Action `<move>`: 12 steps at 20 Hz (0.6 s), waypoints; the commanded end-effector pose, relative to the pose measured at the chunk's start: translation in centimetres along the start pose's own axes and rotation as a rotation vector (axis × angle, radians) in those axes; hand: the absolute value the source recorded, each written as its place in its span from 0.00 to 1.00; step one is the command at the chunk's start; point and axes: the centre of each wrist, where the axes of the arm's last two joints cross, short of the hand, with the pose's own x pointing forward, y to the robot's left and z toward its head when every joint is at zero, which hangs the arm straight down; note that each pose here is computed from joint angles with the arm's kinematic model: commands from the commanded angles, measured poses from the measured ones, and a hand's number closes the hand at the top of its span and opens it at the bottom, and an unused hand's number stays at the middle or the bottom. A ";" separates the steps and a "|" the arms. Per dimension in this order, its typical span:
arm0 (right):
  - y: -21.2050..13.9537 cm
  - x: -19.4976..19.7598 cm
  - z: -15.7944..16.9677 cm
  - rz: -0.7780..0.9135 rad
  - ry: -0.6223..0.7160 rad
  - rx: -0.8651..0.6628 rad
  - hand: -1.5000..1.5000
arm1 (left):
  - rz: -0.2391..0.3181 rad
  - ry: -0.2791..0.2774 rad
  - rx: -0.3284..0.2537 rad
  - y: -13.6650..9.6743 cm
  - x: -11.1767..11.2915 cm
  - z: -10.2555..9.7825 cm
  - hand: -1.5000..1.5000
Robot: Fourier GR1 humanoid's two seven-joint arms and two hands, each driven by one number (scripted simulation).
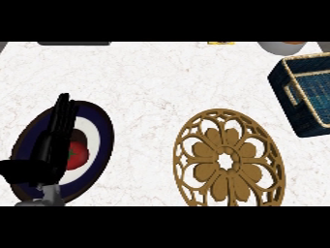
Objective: Pick the squash from the placemat and place it in the basket
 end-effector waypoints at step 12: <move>2.7 -8.6 -5.7 0.143 0.028 0.031 1.00 | 0.004 -0.009 -0.019 -1.5 0.7 1.0 0.50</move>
